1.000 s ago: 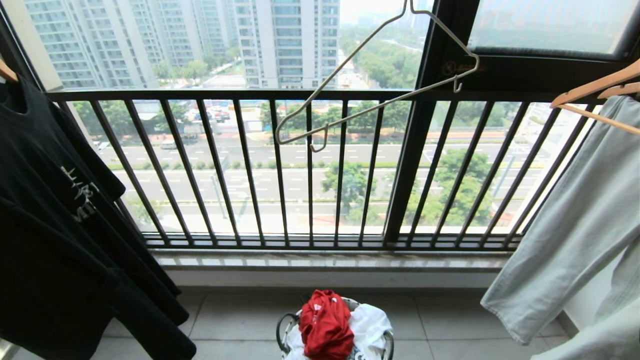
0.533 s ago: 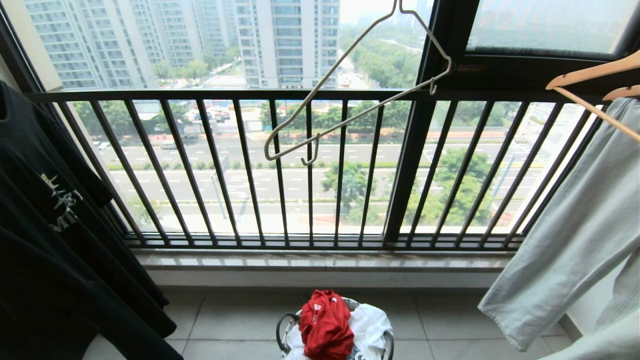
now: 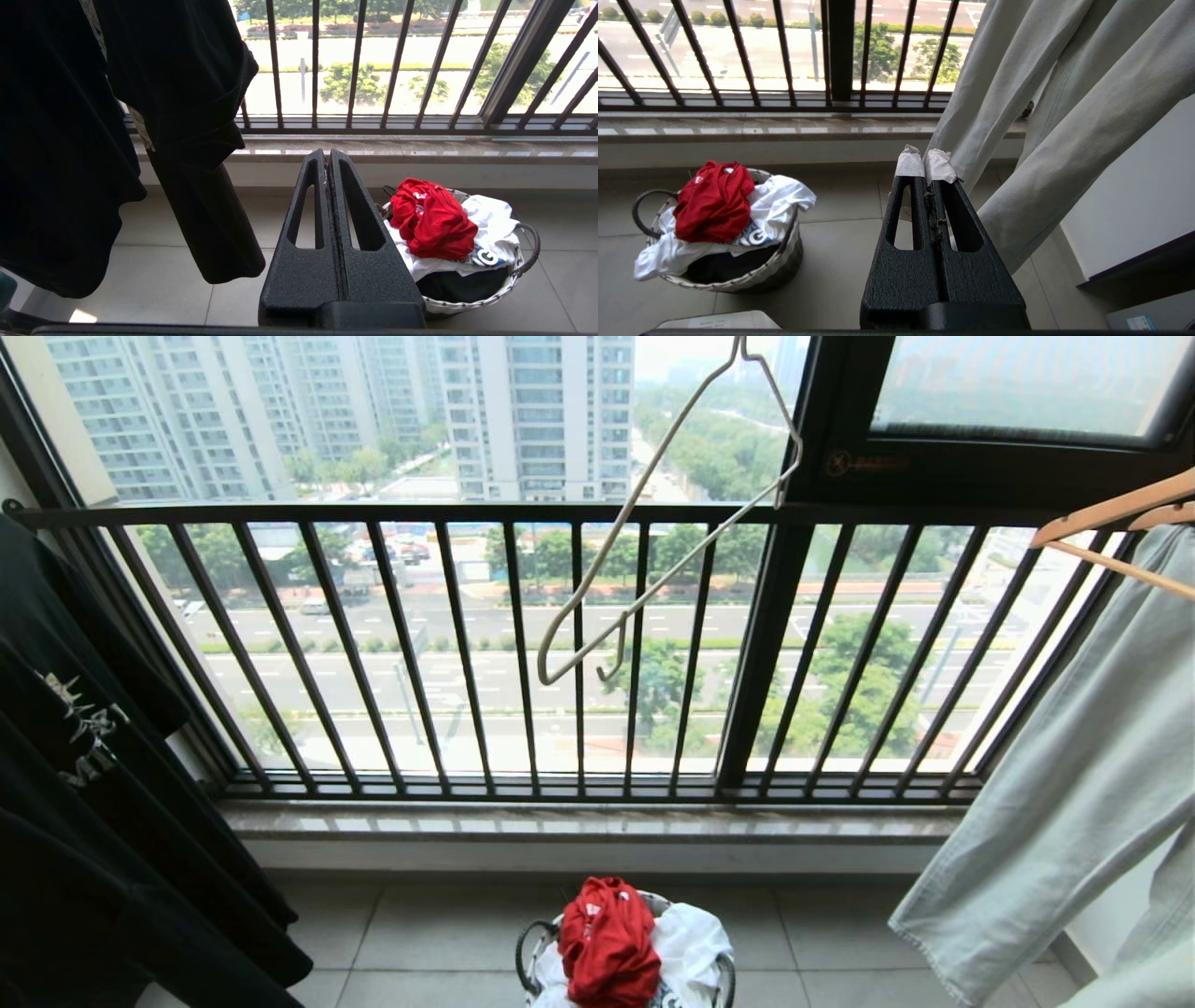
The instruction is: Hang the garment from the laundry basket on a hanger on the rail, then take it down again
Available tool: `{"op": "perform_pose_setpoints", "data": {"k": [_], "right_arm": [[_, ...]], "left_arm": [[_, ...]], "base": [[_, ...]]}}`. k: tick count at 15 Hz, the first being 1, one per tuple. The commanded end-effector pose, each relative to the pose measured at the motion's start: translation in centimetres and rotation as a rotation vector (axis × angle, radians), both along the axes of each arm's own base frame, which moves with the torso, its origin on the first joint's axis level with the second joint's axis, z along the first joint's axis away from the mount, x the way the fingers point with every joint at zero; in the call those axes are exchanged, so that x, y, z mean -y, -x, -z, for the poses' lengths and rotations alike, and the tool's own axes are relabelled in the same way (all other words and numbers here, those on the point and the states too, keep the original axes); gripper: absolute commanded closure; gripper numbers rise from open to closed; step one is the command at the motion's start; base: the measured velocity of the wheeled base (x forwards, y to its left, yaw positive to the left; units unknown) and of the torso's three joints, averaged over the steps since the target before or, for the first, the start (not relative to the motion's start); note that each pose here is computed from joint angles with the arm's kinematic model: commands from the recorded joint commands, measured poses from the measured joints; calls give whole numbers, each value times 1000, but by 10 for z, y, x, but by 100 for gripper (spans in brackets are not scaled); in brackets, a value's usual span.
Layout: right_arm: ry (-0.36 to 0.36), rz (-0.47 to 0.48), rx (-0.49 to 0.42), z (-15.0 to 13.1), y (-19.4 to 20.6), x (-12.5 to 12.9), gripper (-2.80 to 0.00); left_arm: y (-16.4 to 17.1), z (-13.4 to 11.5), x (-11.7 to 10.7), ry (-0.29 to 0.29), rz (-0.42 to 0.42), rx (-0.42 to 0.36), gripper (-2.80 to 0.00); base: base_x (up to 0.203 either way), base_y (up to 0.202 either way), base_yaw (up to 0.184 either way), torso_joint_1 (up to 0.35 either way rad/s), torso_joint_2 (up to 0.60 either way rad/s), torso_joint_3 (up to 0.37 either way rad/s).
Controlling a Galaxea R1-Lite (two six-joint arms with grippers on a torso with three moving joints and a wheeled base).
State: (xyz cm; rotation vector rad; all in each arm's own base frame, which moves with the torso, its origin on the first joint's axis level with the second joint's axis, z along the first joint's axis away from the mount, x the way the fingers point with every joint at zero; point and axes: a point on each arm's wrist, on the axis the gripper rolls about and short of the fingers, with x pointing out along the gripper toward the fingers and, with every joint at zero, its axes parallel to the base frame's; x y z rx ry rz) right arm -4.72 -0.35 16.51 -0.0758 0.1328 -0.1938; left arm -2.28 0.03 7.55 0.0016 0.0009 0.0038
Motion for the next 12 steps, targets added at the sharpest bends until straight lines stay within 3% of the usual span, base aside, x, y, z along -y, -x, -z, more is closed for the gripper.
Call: {"op": "perform_pose_setpoints", "data": {"k": [1, 3, 6, 8, 12], "right_arm": [[-2, -46, -19, 30, 0, 0, 0], [-11, -106, 13, 65, -5, -1, 0], [-26, -165, 182, 81, -23, -3, 0], [-38, -196, 125, 90, -24, -3, 0], [-80, -195, 135, 90, -24, -3, 0]], "left_arm": [[0, 0, 0, 11, -1, -2, 0], [0, 0, 0, 34, -4, -2, 0], [0, 0, 0, 38, -5, -2, 0], [0, 0, 0, 38, -5, -2, 0], [0, 0, 0, 38, -5, -2, 0]], "base": [[0, 0, 0, 0, 0, 0], [0, 0, 0, 0, 0, 0], [0, 0, 0, 0, 0, 0], [0, 0, 0, 0, 0, 0], [0, 0, 0, 0, 0, 0]]}}
